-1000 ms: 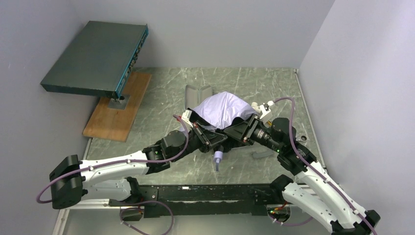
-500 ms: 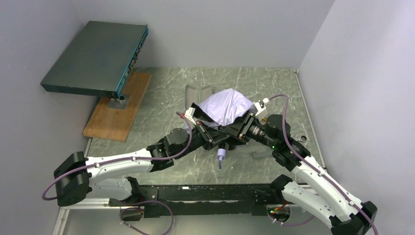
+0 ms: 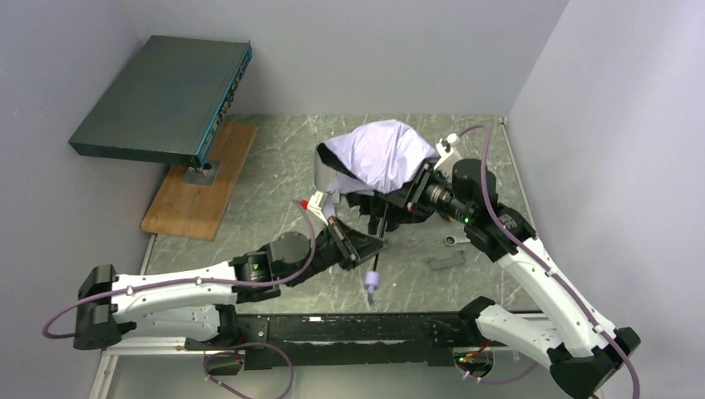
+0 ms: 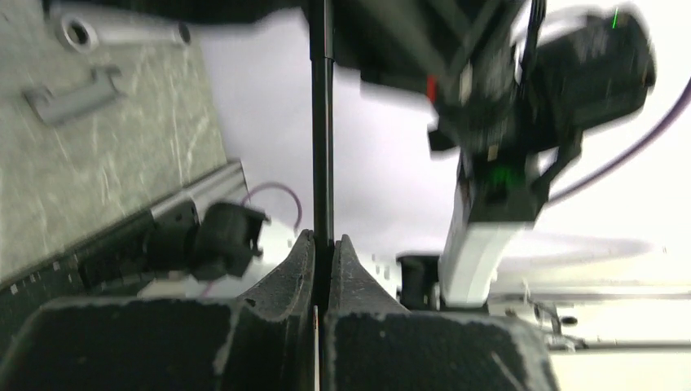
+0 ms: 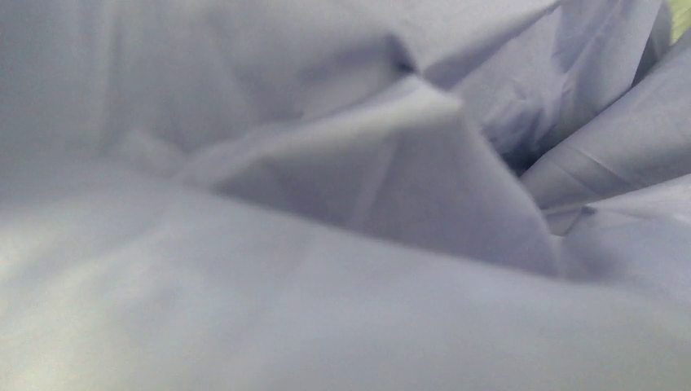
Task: Open the umbrella
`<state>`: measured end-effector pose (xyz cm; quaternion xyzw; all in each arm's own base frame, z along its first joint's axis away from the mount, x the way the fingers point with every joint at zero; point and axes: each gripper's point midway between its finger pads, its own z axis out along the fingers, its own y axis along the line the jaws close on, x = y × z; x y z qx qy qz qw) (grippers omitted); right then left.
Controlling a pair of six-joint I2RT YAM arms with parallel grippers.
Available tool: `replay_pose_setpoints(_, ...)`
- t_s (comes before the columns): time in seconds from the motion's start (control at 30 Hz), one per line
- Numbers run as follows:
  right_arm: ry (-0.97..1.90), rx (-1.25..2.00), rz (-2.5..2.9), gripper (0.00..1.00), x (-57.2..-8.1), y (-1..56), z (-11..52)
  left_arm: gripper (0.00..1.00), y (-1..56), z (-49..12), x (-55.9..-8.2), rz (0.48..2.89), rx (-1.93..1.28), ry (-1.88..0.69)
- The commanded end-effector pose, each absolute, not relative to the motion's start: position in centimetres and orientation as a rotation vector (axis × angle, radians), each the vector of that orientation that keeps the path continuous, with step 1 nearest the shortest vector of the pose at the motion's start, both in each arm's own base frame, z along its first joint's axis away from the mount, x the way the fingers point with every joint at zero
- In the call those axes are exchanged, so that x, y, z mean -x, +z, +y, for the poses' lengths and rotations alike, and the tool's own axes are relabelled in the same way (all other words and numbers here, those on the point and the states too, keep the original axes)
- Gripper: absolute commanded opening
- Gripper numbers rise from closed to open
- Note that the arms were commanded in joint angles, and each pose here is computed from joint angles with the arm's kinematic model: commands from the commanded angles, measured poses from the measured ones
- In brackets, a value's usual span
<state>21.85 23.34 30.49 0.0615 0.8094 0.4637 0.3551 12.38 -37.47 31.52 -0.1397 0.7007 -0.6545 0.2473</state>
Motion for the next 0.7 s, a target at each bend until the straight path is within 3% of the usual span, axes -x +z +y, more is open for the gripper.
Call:
replay_pose_setpoints(0.0,0.882,-0.268,1.913,0.15,-29.2,33.3,18.4,0.0,30.1,-37.4,-4.5,2.065,0.18,-1.899)
replay_pose_setpoints(0.43,0.654,-0.238,1.862,0.18,-38.1,38.6,16.3,0.0,25.6,-43.1,7.6,2.279,-0.091,-2.015)
replay_pose_setpoints(0.67,0.609,-0.329,1.864,0.23,-43.6,39.2,13.7,0.0,24.5,-45.3,11.2,2.34,-0.163,-2.035)
